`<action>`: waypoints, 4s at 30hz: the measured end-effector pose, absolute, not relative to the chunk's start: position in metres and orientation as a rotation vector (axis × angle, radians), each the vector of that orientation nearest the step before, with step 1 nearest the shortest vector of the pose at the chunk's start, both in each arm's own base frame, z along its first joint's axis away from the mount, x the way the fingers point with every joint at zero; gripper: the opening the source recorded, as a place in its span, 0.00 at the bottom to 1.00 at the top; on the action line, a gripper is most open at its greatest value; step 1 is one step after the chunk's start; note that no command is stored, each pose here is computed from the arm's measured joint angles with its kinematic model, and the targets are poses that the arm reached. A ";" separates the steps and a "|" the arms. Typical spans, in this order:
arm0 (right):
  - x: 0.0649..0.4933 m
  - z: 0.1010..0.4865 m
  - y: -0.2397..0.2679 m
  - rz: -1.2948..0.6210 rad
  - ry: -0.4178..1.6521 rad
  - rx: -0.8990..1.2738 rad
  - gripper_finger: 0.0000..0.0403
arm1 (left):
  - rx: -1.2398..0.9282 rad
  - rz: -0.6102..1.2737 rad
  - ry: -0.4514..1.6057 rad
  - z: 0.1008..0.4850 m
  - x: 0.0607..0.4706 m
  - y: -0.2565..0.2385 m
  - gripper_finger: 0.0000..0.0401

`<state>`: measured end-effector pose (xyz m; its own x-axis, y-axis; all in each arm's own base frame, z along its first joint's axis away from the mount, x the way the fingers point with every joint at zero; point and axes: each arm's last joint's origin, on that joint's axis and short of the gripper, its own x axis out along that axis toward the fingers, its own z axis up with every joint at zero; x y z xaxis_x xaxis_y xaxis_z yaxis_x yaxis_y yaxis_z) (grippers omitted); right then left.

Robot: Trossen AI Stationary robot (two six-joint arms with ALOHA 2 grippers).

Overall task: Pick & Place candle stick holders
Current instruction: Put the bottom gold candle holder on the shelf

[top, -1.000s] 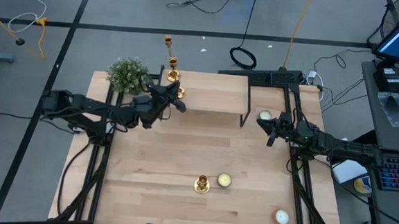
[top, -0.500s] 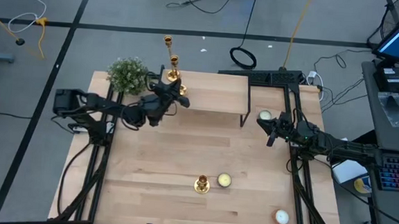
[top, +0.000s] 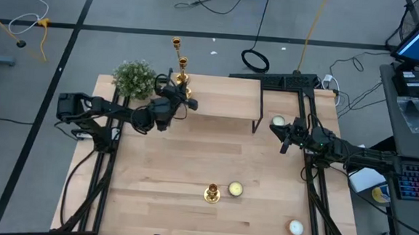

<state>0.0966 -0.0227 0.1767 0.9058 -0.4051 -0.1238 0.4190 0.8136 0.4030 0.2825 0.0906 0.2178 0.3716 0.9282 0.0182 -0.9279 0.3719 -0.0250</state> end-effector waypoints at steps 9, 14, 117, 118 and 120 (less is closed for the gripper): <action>0.097 0.177 -0.023 -0.438 0.033 0.438 0.01 | -0.025 1.255 -0.001 0.213 0.281 0.091 0.04; 0.097 0.177 -0.023 -0.438 0.033 0.438 0.01 | -0.047 1.305 -0.001 0.211 0.279 0.092 0.07; 0.097 0.177 -0.023 -0.437 0.031 0.446 0.01 | 0.191 1.347 0.002 0.253 0.267 0.080 0.18; 0.097 0.177 -0.023 -0.437 0.031 0.446 0.01 | 0.191 1.347 0.002 0.253 0.267 0.080 0.18; 0.097 0.177 -0.023 -0.437 0.031 0.446 0.01 | 0.186 1.348 -0.002 0.253 0.267 0.080 0.18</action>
